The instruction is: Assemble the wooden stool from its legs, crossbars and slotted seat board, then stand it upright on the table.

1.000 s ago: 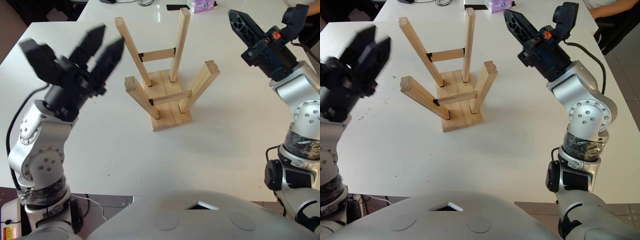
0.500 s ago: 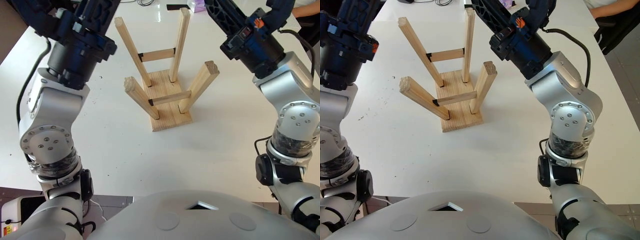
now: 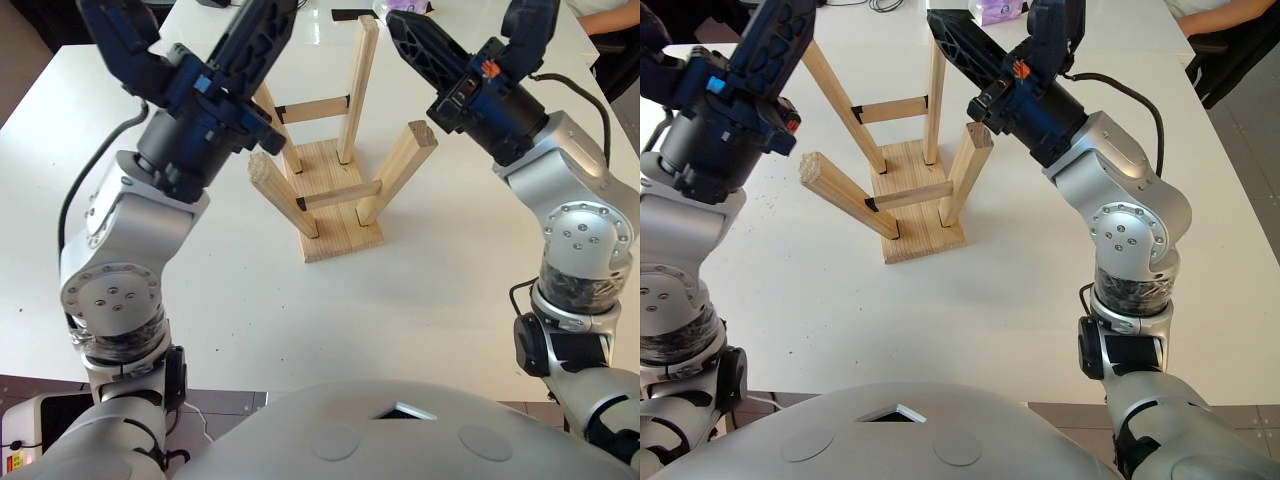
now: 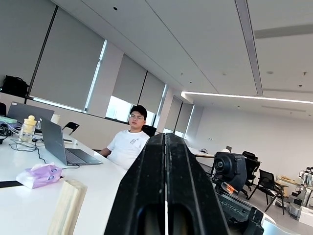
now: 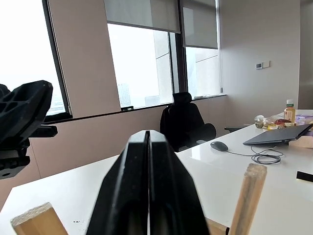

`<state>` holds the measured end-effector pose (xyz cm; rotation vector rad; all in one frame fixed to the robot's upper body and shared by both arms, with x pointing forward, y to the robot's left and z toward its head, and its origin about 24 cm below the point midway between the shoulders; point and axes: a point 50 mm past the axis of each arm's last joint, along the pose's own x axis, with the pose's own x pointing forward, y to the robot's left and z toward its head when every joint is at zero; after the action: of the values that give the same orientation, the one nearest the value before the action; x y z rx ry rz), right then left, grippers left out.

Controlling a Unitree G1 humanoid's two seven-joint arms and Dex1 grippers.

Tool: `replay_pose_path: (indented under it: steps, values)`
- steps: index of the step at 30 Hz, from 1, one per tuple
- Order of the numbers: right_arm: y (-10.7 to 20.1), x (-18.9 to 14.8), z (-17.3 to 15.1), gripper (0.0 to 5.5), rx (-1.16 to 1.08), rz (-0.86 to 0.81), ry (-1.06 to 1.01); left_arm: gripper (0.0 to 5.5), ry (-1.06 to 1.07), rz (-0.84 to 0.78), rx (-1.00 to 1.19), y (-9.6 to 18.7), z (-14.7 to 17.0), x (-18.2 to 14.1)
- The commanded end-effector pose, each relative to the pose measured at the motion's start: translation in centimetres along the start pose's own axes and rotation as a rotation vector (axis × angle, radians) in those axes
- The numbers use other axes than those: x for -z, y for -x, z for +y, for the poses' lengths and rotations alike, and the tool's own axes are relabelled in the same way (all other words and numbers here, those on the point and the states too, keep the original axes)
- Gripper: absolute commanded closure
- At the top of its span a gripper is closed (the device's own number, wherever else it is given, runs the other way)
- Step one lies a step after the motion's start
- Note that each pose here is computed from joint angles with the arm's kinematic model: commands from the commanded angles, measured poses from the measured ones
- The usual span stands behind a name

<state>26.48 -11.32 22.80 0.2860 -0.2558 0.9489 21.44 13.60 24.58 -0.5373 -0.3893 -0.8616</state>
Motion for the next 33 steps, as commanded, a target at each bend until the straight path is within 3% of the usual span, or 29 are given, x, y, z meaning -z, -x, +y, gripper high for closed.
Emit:
replay_pose_path:
  steps: [1,4,6,12,15,20,24,27,29,33]
  values:
    - [-1.2,-4.7,0.6,5.5,-0.083,-0.201,0.019,5.48,-0.052,-0.103,0.073,-1.1,-1.1,-2.1]
    - [-1.2,-5.9,0.8,5.5,-0.109,-0.243,0.014,5.48,-0.083,-0.106,0.098,-1.3,-1.3,-2.6]
    - [-1.0,-5.0,0.6,5.5,-0.111,-0.186,0.012,5.48,-0.069,-0.054,0.09,-1.1,-1.3,-1.9]
    - [0.6,5.1,-0.4,5.5,-0.004,0.236,-0.031,5.48,0.058,0.298,-0.133,1.8,1.8,5.6]
    - [0.9,6.6,-0.2,5.5,0.013,0.273,-0.042,5.48,0.086,0.375,-0.208,2.6,2.8,8.2]
    - [0.3,3.6,-0.5,5.5,0.016,0.138,-0.038,5.48,0.063,0.141,-0.132,0.8,2.0,4.8]
    - [0.1,-1.4,-1.0,5.5,0.037,-0.133,-0.096,5.48,0.012,-0.136,-0.127,0.2,1.4,0.2]
    - [0.9,-4.6,-2.2,5.5,0.091,-0.291,-0.155,5.48,-0.07,-0.228,-0.203,1.0,1.8,-2.5]
    - [2.5,-4.4,-3.5,5.5,0.198,-0.276,-0.164,5.48,-0.137,-0.248,-0.333,2.5,2.9,-3.8]
    - [6.5,0.1,-5.3,5.5,0.532,-0.024,-0.019,5.48,-0.29,-0.133,-0.688,6.6,6.2,-3.4]
